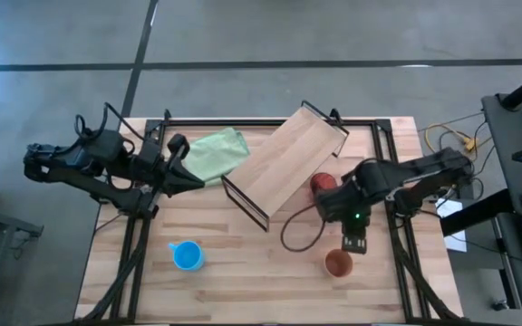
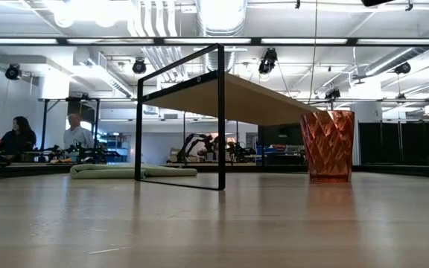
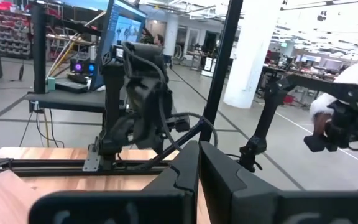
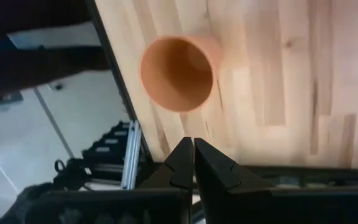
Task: Stack small to large cups/mugs on shelf
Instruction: Put the brown cup on the shelf
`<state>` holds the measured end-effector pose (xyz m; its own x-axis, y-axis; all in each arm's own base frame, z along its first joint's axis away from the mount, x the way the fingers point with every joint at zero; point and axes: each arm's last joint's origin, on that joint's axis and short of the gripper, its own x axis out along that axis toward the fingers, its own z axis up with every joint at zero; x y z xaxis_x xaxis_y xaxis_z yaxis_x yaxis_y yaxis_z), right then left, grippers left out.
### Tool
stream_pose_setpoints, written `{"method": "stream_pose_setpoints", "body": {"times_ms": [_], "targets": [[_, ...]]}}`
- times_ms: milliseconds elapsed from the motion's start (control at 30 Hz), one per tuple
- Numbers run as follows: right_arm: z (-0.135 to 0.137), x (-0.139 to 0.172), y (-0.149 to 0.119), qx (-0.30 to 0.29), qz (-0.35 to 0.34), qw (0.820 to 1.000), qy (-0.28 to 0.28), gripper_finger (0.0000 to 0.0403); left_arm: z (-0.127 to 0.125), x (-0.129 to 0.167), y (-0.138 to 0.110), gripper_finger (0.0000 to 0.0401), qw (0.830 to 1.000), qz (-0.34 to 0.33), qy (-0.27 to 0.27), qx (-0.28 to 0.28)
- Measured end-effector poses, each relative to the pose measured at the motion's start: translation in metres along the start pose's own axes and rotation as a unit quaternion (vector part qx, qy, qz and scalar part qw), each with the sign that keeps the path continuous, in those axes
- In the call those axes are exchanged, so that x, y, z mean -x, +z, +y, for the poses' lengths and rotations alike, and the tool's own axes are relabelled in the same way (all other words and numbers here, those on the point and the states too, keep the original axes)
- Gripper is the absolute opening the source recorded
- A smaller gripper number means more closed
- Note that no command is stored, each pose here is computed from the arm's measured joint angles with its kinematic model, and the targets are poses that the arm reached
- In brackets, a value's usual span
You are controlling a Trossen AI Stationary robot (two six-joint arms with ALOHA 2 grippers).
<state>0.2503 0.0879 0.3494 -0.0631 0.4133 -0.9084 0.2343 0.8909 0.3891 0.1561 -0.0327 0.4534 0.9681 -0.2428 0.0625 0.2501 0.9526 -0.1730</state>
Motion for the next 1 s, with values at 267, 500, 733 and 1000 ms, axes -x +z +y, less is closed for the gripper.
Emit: {"method": "stream_pose_setpoints", "body": {"times_ms": [267,500,733,1000], "targets": [[-0.001,-0.029,0.019,-0.019,0.051,0.998,-0.021,0.0009,-0.001,0.012,-0.001,0.0000,1.000,0.014,0.001,0.000],[0.000,-0.033,0.022,-0.026,0.067,0.997,-0.009,0.0009,-0.001,0.023,0.000,0.0000,1.000,0.018,0.002,0.000],[0.003,-0.023,0.019,-0.042,0.049,0.998,-0.002,0.0009,0.000,0.016,-0.002,0.0000,1.000,0.023,0.004,0.001],[0.012,-0.009,0.021,-0.020,0.006,1.000,0.022,0.0009,0.004,-0.016,-0.017,0.0000,0.997,0.070,0.012,0.003]]}}
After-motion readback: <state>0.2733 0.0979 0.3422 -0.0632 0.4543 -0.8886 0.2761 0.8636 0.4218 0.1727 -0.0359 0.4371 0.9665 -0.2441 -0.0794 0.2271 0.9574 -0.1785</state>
